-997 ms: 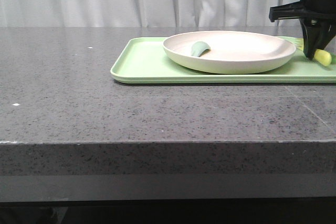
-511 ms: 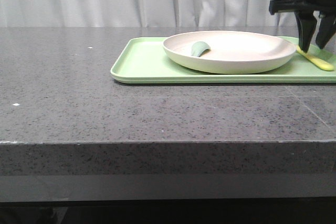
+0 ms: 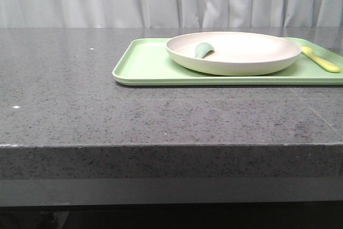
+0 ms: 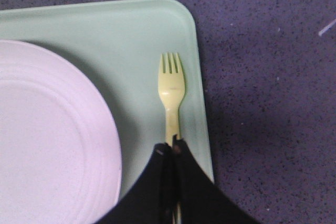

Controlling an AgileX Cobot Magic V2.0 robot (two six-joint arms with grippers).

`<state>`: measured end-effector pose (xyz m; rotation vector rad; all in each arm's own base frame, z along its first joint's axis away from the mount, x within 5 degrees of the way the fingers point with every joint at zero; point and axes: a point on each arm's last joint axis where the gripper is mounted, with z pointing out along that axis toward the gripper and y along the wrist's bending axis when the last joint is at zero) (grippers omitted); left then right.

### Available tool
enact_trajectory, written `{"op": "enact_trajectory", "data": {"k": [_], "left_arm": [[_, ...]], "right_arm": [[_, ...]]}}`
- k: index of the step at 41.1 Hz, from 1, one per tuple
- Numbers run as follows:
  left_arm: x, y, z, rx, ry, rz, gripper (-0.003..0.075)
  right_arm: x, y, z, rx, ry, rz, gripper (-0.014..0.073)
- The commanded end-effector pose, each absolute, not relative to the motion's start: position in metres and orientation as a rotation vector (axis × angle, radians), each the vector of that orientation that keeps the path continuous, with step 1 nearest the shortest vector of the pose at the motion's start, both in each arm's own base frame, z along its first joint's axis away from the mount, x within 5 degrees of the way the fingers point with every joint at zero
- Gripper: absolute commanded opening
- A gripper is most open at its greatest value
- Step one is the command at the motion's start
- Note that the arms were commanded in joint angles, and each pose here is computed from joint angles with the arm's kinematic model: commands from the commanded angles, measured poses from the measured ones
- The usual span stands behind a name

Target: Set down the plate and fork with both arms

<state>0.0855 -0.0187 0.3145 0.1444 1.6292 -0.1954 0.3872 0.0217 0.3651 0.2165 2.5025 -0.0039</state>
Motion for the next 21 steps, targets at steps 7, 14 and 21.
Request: {"op": "enact_trajectory", "data": {"k": [7, 14, 21], "left_arm": [[0.085, -0.018, 0.332, 0.129, 1.516, -0.208, -0.0018], [0.085, -0.018, 0.332, 0.129, 1.516, -0.208, -0.0018], [0.085, -0.018, 0.332, 0.129, 1.516, -0.208, -0.0018]], "right_arm": [[0.331, 0.034, 0.412, 0.044, 2.301, 0.018, -0.0113], [0.280, 0.047, 0.401, -0.059, 2.205, 0.069, -0.0113], [0.225, 0.045, 0.388, -0.104, 2.068, 0.118, -0.0113]]}}
